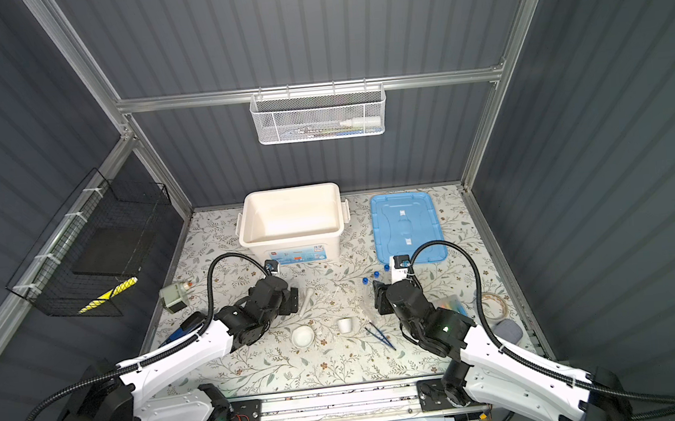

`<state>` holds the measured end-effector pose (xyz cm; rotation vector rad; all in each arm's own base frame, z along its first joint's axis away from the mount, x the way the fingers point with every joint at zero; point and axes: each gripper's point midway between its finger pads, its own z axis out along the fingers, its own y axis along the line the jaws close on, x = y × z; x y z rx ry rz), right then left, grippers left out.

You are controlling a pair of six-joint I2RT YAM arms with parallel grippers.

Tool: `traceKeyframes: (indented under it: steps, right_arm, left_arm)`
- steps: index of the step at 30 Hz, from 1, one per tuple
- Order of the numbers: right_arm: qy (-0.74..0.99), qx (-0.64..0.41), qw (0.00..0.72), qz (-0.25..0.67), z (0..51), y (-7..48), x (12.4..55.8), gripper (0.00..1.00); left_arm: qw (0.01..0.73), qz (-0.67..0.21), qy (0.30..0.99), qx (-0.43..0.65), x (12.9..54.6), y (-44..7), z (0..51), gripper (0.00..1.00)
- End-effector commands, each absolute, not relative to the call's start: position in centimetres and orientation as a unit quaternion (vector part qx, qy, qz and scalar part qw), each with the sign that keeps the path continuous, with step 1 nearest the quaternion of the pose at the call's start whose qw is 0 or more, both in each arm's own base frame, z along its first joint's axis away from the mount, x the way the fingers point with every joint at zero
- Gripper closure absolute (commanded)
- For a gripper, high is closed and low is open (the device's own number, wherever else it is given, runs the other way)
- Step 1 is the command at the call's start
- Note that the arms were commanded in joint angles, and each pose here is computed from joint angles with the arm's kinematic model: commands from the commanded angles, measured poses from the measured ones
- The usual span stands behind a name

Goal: Organize the chemistry lab equipment
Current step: 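Lower the left gripper over the glass jar and close on it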

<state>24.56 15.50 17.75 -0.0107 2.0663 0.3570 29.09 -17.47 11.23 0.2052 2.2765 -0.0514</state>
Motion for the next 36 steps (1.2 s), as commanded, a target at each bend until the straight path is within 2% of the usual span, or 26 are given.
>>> traceKeyframes:
  steps: [1, 8, 12, 29, 36]
  right_arm:
    - [0.855, 0.008, 0.500, 0.135, 17.2, 14.6, 24.3, 0.38]
    - [0.854, 0.012, 0.504, 0.133, 17.3, 14.2, 24.2, 0.37]
    - [0.853, 0.015, 0.505, 0.132, 17.4, 14.0, 24.1, 0.33]
    - [0.847, 0.029, 0.517, 0.120, 17.8, 12.6, 23.8, 0.26]
    - [0.848, 0.029, 0.517, 0.112, 17.8, 12.2, 23.8, 0.25]
  left_arm:
    - [0.419, -0.038, 0.903, 0.088, 30.2, -18.7, 12.2, 0.09]
    - [0.408, -0.043, 0.907, 0.094, 30.9, -19.5, 11.5, 0.11]
    - [0.401, -0.040, 0.910, 0.098, 31.1, -19.7, 11.1, 0.15]
    - [0.383, -0.039, 0.917, 0.104, 32.1, -20.7, 9.7, 0.34]
    - [0.382, -0.042, 0.917, 0.108, 32.2, -20.9, 9.6, 0.44]
